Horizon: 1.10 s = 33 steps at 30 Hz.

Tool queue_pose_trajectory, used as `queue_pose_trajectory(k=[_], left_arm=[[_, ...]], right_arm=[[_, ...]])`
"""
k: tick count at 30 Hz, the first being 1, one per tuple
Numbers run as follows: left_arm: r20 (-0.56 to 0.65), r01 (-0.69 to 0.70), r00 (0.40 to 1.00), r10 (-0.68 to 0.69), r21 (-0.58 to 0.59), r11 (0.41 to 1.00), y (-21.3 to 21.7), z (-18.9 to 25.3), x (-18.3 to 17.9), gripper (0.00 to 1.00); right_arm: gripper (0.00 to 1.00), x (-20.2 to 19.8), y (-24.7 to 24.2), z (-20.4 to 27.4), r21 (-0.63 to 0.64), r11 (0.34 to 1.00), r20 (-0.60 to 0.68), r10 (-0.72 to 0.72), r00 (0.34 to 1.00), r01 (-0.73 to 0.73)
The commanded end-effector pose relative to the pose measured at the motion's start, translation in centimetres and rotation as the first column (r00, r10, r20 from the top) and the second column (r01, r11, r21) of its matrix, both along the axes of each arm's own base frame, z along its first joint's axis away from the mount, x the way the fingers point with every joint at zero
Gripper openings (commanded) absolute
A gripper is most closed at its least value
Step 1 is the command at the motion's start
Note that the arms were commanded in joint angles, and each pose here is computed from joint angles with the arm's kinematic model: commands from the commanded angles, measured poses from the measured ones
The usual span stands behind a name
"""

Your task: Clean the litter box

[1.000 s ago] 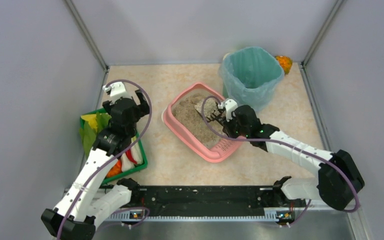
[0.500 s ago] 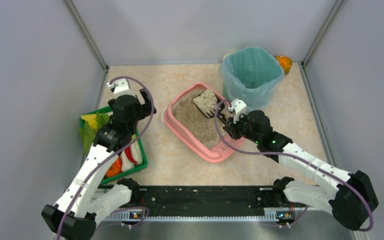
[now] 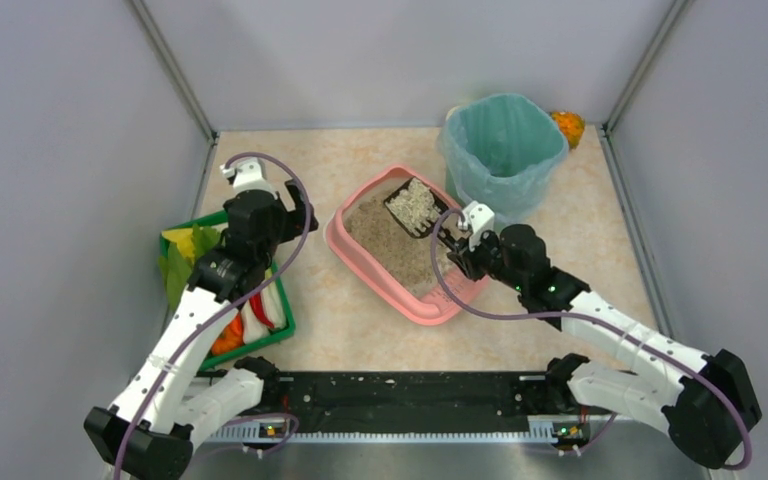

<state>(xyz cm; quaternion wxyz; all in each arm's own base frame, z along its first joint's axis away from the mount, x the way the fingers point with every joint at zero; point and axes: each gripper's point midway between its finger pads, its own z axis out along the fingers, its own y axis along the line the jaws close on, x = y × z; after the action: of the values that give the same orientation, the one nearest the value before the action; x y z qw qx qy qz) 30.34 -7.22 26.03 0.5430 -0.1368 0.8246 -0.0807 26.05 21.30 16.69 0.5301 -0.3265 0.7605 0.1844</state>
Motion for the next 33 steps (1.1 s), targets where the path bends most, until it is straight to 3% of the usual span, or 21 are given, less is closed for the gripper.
queue_pose_trajectory(k=[1, 4, 9, 14, 18, 22, 27, 31, 33], left_arm=[[0.051, 0.012, 0.999, -0.01, -0.043, 0.999, -0.5, 2.0, 0.5, 0.98], [0.05, 0.005, 0.999, -0.003, -0.04, 0.999, -0.3, 1.8, 0.3, 0.99], [0.065, -0.033, 0.997, 0.034, -0.017, 0.999, 0.8, 0.9, -0.3, 0.99], [0.124, -0.081, 0.989, 0.082, -0.016, 0.997, 2.1, 1.0, -0.9, 0.99], [0.167, -0.105, 0.98, 0.103, -0.002, 0.995, 2.9, 0.5, -1.3, 0.99], [0.205, -0.127, 0.971, 0.126, -0.008, 0.992, 3.5, 0.2, -1.7, 0.99], [0.249, -0.117, 0.962, 0.112, 0.004, 0.993, 3.8, -0.5, -2.2, 0.99], [0.25, -0.115, 0.963, 0.103, 0.033, 0.993, 4.1, -1.1, -2.6, 0.99], [0.26, -0.11, 0.961, 0.097, 0.032, 0.993, 4.1, -1.1, -2.7, 0.99]], right_arm=[[0.0, 2.1, 1.0, 2.9, 0.001, 1.0, 0.077, 0.006, 0.997, -0.006], [0.0, 1.6, -0.3, 0.9, -0.109, 0.994, 0.019, -0.005, 1.0, 0.007], [0.0, 2.4, -0.3, 3.0, -0.057, 0.998, 0.159, -0.018, 0.987, 0.027], [0.0, 2.2, -3.4, 1.7, -0.269, 0.959, 0.169, -0.048, 0.984, 0.093], [0.0, 2.8, -2.2, 2.9, -0.25, 0.963, 0.25, -0.04, 0.967, 0.105], [0.0, 2.0, -2.7, 0.8, -0.413, 0.903, 0.216, -0.031, 0.976, 0.12], [0.0, 2.6, -1.8, 3.4, -0.332, 0.932, 0.323, -0.034, 0.946, 0.148], [0.0, 2.8, -3.3, 2.6, -0.443, 0.873, 0.295, -0.07, 0.953, 0.201], [0.0, 2.6, -2.7, 2.7, -0.404, 0.898, 0.311, -0.045, 0.949, 0.175]])
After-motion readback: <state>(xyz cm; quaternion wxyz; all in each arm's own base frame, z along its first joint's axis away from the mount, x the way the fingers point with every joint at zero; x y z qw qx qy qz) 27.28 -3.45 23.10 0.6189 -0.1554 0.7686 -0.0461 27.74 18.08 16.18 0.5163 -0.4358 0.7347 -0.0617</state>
